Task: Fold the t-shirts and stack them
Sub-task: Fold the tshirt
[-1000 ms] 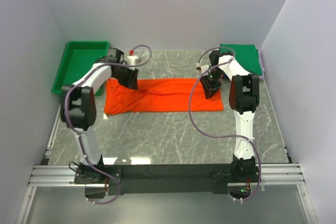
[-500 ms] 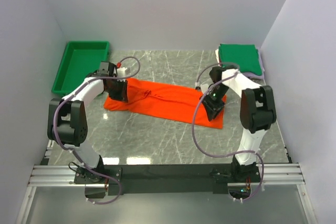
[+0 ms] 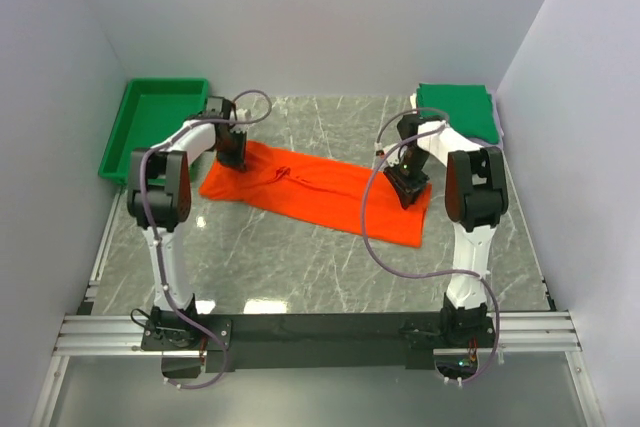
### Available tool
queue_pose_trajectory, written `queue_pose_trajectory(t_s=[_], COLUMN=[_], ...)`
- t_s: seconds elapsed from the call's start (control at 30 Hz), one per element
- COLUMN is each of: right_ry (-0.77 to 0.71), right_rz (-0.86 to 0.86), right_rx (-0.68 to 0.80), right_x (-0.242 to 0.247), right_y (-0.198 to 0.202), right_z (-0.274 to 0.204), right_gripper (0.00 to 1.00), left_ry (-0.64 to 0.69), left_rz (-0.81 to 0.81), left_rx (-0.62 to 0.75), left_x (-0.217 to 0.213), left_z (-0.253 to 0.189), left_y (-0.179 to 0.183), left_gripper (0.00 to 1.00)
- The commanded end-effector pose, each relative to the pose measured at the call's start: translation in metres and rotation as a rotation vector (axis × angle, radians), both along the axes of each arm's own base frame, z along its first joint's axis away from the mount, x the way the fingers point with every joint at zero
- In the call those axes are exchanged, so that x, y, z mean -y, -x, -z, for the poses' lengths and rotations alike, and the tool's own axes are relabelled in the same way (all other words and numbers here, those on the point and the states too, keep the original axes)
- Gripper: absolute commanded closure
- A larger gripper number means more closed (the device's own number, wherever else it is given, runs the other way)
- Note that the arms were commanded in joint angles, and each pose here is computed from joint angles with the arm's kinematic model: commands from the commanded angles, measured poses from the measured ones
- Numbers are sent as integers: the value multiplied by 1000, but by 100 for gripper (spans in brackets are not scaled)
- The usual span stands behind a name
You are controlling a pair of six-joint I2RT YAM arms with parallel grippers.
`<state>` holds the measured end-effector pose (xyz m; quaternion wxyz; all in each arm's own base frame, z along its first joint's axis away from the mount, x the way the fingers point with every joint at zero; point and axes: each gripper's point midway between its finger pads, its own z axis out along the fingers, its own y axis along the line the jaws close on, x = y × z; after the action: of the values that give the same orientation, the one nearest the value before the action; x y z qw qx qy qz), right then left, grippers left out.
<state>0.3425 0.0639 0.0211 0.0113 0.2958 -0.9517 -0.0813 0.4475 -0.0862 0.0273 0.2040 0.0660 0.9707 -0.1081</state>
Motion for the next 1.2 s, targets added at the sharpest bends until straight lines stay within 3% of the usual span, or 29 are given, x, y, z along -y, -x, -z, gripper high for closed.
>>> queue_pose_trajectory(t_s=[0.0,0.07,0.1,0.13,0.17,0.23,0.33,0.4,0.43,0.47,0.53,0.6,0.73,0.93,1.17], right_ry=[13,-14,-35,-49,-65,-122,-190,-243,-262,-321,-339,-333,-318,-243,-199], right_rz=[-15,-53,-70,-89,-100,-144,-248,-302,-318,-314,-296,-303,-278,-211,-200], right_rx=[-19,-67,-87,-115,-130,-186,-261,-276,-301,-311,-327,-268,-119,-39,-101], right_x=[0,-5,-11,-14,-18,-37,-71,-89,-94,-102,-99,-92,-85,-93,-92], right_y=[2,17,25,35,42,65,105,124,136,142,147,138,92,37,39], right_z=[2,5,3,4,3,0,-5,-15,-17,-26,-35,-46,-64,-34,5], right_gripper=[65,66,67,67,67,67,67,67,67,67,68,68,67,69,74], left_ry=[-31,-11,-11,-9,0,16,58,71,84,97,112,139,162,195,210], left_rz=[10,38,83,99,132,172,193,172,157,146,134,107,64,42,1], left_rx=[27,0,75,57,154,166,340,372,500,480,537,506,396,268,192], left_x=[1,9,15,18,25,37,50,50,50,50,50,52,54,72,79], left_z=[9,28,10,29,4,10,-47,-54,-104,-99,-137,-145,-130,-87,-67], left_y=[-38,-52,-80,-87,-118,-132,-159,-151,-158,-146,-136,-119,-89,-53,-41], left_gripper=[84,85,85,83,82,78,71,67,64,61,60,61,67,70,69])
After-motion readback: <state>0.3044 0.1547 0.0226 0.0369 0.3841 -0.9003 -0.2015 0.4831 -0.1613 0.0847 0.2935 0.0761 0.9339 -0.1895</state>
